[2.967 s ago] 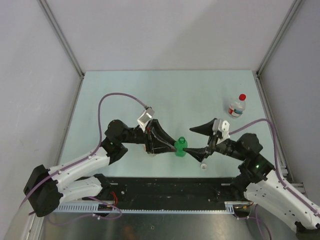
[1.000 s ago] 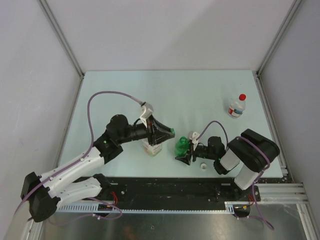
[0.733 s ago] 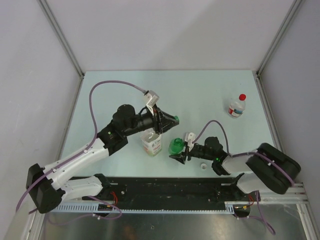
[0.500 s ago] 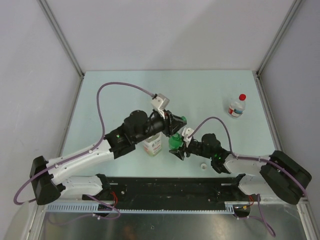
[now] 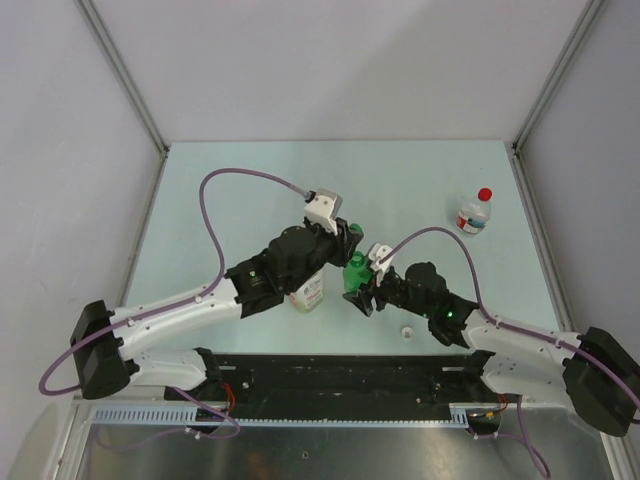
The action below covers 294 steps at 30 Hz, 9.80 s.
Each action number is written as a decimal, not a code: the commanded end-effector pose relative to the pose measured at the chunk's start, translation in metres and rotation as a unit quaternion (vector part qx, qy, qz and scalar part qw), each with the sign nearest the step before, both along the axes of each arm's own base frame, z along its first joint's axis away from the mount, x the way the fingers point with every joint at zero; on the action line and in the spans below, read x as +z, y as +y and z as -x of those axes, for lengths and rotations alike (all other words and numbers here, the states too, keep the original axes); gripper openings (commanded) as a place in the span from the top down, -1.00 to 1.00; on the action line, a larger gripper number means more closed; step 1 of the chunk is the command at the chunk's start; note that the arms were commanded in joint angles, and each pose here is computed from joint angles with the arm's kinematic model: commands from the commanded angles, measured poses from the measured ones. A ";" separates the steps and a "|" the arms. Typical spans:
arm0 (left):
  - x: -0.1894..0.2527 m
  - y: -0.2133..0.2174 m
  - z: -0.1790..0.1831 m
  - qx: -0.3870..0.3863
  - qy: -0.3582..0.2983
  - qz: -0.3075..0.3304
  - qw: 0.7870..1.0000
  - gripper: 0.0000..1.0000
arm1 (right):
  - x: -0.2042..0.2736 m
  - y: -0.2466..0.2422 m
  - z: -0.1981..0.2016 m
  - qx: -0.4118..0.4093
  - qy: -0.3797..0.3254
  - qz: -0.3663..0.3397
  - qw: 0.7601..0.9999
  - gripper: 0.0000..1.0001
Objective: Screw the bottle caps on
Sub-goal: Screw the bottle cap onto the plastic bottle.
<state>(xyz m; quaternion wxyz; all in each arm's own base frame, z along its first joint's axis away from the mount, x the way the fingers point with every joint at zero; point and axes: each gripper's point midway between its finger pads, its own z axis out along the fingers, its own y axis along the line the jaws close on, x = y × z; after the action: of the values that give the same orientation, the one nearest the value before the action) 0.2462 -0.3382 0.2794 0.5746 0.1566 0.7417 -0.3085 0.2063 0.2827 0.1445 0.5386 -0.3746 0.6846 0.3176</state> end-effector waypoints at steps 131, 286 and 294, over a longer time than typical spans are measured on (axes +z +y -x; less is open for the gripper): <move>-0.043 0.025 0.110 -0.557 -0.229 -0.517 0.608 1.00 | 0.043 -0.025 0.043 0.075 -0.115 0.132 0.982 1.00; 0.122 -0.024 -0.002 -0.040 0.002 0.051 0.998 -0.53 | 0.089 -0.092 -0.036 -0.218 -0.026 -0.043 0.975 1.00; 0.100 -0.040 -0.006 -0.047 0.033 0.040 0.998 -0.45 | 0.084 -0.081 -0.035 -0.191 -0.025 -0.035 0.981 1.00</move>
<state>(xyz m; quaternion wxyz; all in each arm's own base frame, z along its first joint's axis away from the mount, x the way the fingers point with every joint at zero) 0.2479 -0.3749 0.3647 0.5352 0.1780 0.7442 -0.3577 0.2384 0.1893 0.1949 0.5899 -0.2241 0.7517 0.1917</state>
